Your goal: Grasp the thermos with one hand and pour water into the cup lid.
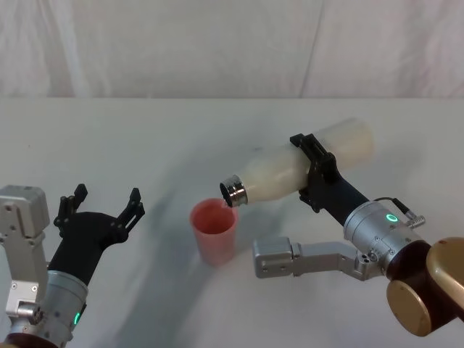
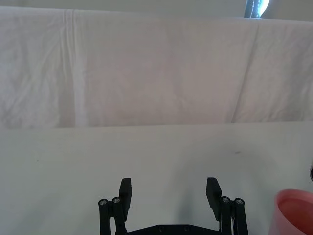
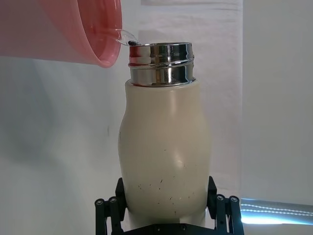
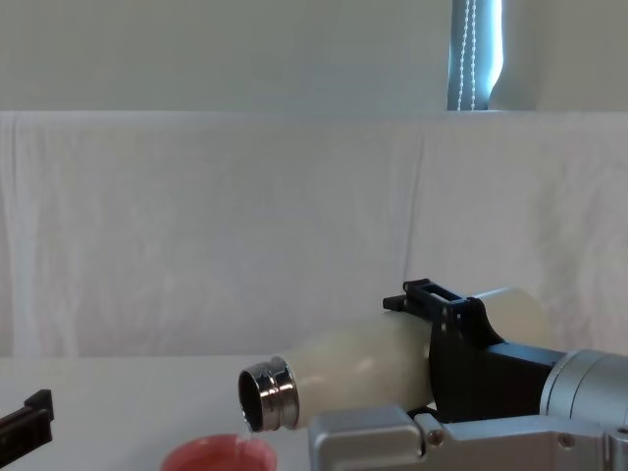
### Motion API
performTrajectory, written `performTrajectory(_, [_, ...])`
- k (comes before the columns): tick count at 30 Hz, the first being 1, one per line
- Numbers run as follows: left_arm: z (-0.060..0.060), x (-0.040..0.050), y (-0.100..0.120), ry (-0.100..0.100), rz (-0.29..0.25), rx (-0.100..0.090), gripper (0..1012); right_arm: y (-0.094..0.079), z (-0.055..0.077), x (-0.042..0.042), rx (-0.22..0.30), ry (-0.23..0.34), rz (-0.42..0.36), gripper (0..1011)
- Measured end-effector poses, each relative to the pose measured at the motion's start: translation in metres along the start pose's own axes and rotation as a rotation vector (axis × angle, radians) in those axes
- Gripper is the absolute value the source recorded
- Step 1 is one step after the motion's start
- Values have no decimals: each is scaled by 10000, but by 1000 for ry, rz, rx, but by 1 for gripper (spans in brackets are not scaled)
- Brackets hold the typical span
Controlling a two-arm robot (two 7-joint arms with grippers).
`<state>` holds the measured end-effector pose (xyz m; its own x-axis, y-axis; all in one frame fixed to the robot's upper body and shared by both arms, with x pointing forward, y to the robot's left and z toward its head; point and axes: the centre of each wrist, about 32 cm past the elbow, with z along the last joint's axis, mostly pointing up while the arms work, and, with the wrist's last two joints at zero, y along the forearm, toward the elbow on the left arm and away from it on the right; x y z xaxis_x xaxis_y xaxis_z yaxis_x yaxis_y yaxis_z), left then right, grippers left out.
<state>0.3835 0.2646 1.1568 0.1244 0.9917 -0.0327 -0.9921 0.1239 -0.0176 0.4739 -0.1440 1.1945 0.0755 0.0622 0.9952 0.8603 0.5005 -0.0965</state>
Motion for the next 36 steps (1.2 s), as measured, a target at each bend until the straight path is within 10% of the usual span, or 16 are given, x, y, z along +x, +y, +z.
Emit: performTrajectory(36, [0,0,0,0,0,0,1001,-44,16,55,14,146,-14,951])
